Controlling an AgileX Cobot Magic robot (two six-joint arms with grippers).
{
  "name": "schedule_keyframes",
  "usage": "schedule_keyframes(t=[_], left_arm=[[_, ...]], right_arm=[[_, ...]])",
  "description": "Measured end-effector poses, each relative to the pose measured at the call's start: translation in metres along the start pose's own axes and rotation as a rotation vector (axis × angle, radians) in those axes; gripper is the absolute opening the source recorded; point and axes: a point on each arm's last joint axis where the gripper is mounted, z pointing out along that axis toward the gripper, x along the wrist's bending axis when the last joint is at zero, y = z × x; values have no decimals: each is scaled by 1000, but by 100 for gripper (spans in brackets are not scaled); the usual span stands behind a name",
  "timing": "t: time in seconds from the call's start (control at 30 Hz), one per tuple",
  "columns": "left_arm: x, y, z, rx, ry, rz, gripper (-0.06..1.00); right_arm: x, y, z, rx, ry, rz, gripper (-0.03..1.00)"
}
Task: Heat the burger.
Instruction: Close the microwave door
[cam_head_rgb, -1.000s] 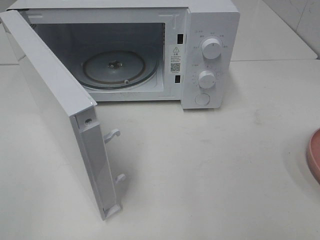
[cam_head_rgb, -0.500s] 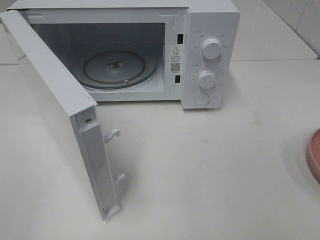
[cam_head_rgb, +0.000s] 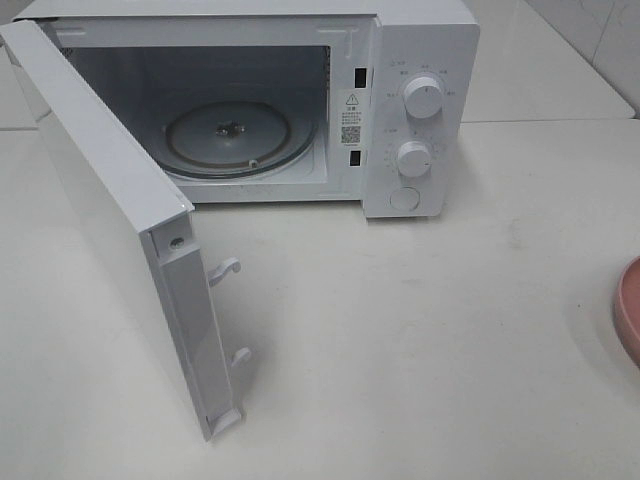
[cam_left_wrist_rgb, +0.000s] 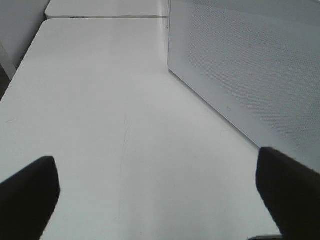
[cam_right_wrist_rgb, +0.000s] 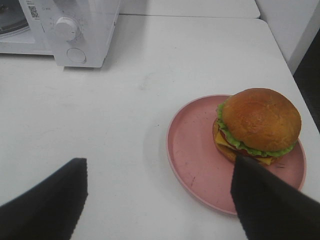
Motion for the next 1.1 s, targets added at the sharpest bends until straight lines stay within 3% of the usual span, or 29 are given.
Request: schedule_keyframes(t=[1.1], left_arm=[[0,2,-1,-15,0,0,99]], right_arm=[[0,0,0,0,0,0,77]])
